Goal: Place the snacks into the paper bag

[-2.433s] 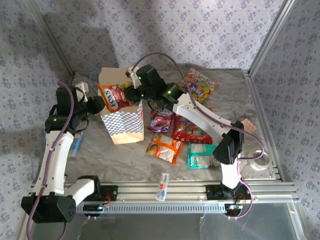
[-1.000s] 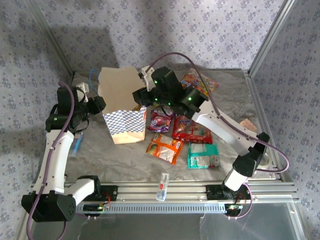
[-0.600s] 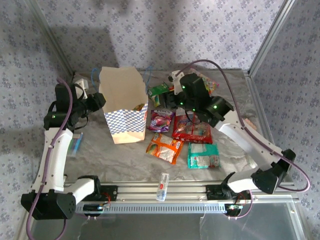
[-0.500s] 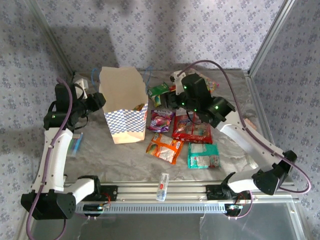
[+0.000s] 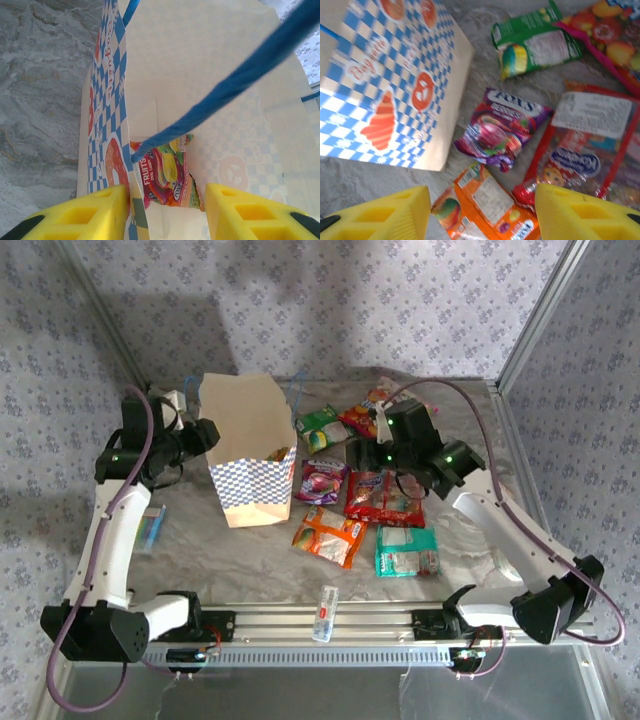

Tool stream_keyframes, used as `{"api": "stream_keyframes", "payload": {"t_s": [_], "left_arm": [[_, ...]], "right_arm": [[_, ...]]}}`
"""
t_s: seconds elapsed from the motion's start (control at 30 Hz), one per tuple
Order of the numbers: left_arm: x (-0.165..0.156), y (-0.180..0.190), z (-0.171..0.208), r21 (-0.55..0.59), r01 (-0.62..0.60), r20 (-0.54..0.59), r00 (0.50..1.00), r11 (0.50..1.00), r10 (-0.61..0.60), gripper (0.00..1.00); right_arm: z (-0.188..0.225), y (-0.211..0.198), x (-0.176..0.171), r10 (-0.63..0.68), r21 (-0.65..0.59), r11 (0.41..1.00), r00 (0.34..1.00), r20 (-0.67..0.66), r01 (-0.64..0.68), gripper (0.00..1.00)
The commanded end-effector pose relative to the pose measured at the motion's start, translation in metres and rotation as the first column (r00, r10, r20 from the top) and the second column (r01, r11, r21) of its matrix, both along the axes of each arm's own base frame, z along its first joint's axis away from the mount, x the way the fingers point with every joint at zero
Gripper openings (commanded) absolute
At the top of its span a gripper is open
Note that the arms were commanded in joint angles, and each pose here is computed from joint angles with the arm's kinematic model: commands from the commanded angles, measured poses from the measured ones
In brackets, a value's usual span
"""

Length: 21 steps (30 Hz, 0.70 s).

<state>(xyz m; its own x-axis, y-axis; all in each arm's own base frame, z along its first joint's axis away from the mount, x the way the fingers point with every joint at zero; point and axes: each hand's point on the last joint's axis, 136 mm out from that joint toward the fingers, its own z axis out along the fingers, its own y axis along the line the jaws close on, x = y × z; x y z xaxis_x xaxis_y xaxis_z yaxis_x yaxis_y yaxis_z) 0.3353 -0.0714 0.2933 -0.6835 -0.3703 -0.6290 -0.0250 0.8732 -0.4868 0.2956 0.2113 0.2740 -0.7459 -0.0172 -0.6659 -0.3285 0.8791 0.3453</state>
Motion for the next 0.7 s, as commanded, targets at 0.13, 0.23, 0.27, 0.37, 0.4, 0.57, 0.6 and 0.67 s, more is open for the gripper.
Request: {"api": "stream_keyframes", "payload": {"t_s": [0.13, 0.23, 0.27, 0.37, 0.4, 0.57, 0.6, 0.67], "left_arm": [[-0.001, -0.002, 0.016, 0.019, 0.003, 0.028, 1.0, 1.0, -0.004, 0.46], [0.0, -0.004, 0.017, 0.023, 0.011, 0.026, 1.0, 1.0, -0.012, 0.46], [0.0, -0.003, 0.016, 0.027, 0.011, 0.022, 1.0, 1.0, -0.011, 0.46], [-0.002, -0.001, 0.013, 0.041, 0.005, 0.011, 1.0, 0.999, -0.005, 0.46], [-0.003, -0.001, 0.012, 0.044, 0.005, 0.009, 1.0, 0.999, -0.006, 0.47], [-0.009, -0.009, 0.019, 0.012, 0.04, 0.023, 0.999, 0.999, -0.04, 0.48], [-0.01, -0.009, 0.02, 0.015, 0.043, 0.027, 0.999, 0.999, -0.044, 0.48], [-0.012, -0.009, 0.021, 0.027, 0.044, 0.026, 0.999, 0.999, -0.044, 0.48]], "right_arm": [[-0.046, -0.065, -0.018, -0.246, -0.028, 0.969, 0.952, -0.184, 0.246, 0.62], [-0.057, -0.079, -0.019, -0.302, 0.001, 0.951, 0.926, -0.226, 0.311, 0.62], [-0.06, -0.083, -0.021, -0.312, 0.003, 0.947, 0.92, -0.238, 0.322, 0.62], [-0.071, -0.091, -0.029, -0.332, -0.004, 0.939, 0.902, -0.276, 0.345, 0.63], [-0.074, -0.094, -0.032, -0.342, -0.01, 0.935, 0.895, -0.288, 0.354, 0.63], [-0.097, -0.103, -0.045, -0.378, -0.022, 0.917, 0.851, -0.364, 0.398, 0.65], [-0.102, -0.104, -0.049, -0.383, -0.026, 0.914, 0.843, -0.378, 0.404, 0.65], [-0.108, -0.108, -0.056, -0.399, -0.036, 0.907, 0.83, -0.39, 0.419, 0.66]]}}
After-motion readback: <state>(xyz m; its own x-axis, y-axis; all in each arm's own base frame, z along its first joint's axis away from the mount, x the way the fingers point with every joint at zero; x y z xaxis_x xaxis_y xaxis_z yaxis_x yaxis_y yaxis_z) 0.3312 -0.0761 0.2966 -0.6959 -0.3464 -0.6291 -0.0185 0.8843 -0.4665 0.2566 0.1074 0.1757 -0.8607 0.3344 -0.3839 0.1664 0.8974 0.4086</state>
